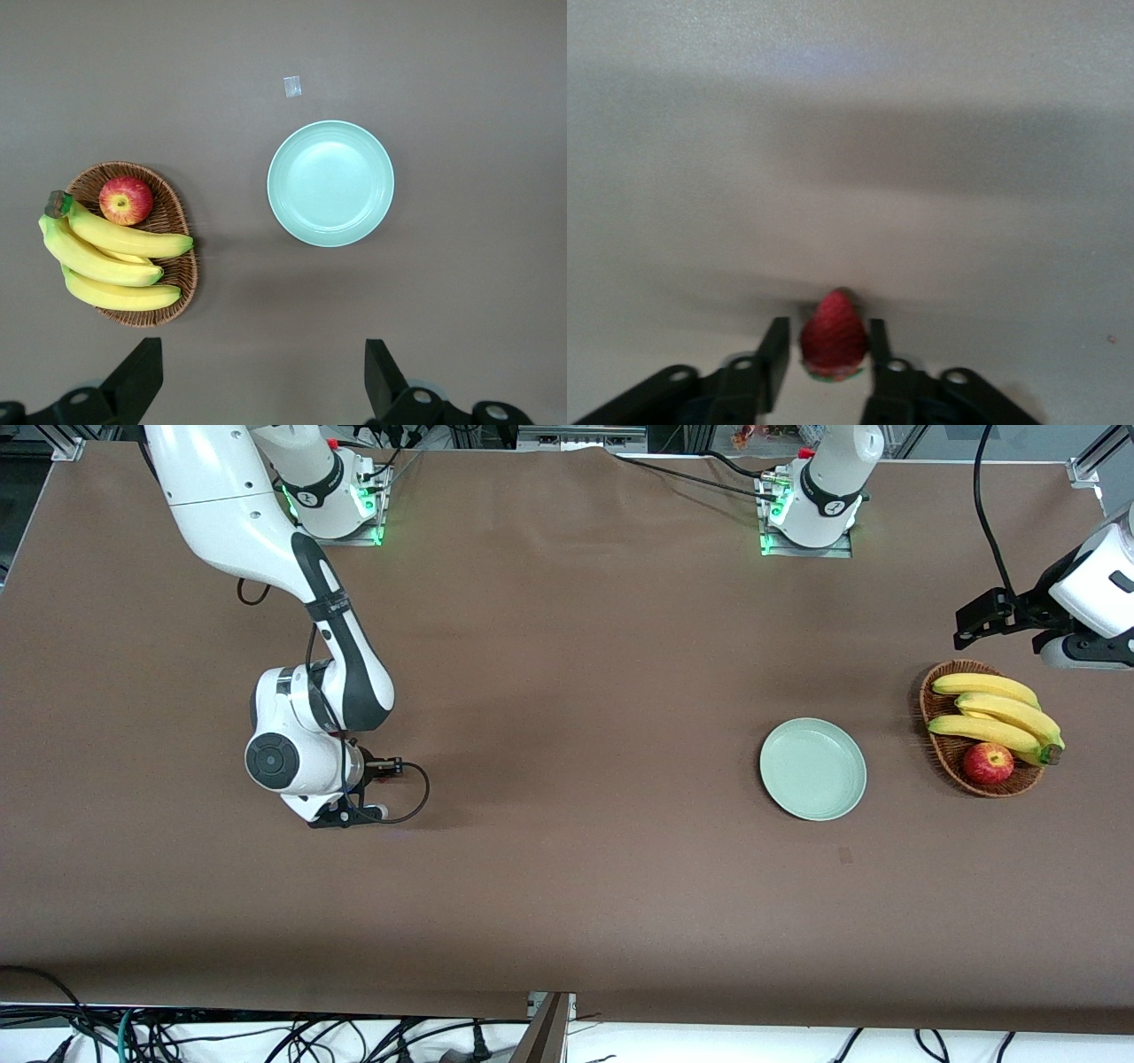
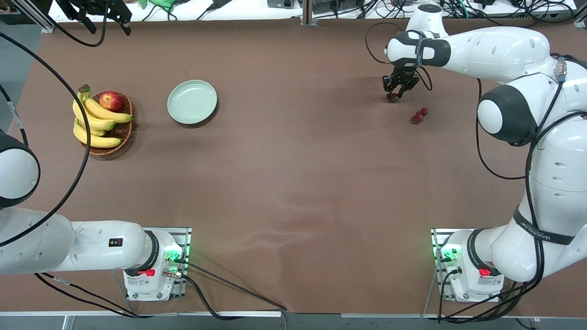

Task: Collect all strawberries into plate
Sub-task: 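Reach the right gripper down and grasp one red strawberry, then carry the strawberry toward the plate and release it midway with the right gripper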

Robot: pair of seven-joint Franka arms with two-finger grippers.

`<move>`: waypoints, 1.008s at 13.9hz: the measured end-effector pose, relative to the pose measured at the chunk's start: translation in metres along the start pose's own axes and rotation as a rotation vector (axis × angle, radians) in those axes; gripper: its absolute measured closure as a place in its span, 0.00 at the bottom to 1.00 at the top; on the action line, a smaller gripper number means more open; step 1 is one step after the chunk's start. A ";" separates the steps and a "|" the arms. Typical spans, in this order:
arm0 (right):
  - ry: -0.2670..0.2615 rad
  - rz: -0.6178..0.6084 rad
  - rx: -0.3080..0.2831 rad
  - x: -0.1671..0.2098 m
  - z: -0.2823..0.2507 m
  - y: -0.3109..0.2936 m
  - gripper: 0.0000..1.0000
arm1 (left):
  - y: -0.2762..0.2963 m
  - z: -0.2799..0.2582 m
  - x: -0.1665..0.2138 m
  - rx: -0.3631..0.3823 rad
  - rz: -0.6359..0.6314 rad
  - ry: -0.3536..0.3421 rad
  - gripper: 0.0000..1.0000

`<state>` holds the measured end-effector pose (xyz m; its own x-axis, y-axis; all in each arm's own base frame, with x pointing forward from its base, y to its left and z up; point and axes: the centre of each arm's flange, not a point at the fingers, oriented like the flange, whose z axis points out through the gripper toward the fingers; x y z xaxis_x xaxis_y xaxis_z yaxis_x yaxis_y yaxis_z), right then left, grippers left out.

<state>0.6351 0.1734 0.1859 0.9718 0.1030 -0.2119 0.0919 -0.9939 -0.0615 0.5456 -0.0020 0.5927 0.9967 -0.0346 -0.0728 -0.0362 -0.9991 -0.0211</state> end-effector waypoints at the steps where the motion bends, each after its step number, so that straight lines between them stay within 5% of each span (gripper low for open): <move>1: 0.000 -0.004 0.002 0.000 0.000 0.001 0.60 | 0.000 0.000 0.000 0.000 0.000 0.000 0.00; 6: 0.051 -0.053 0.081 0.005 -0.028 -0.042 0.68 | 0.000 0.000 0.000 0.000 0.000 -0.002 0.00; 10: 0.121 -0.006 0.198 0.002 -0.071 -0.163 0.68 | 0.000 0.000 0.000 0.000 0.000 -0.002 0.00; 14: 0.247 0.110 0.284 -0.019 -0.063 -0.292 0.68 | 0.000 0.000 0.000 0.000 0.000 -0.002 0.00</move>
<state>0.6037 0.4590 0.2691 0.9987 -0.0508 0.0064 -0.0459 -0.9441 -0.3264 0.5455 -0.0020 0.5925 0.9966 -0.0346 -0.0747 -0.0363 -0.9991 -0.0210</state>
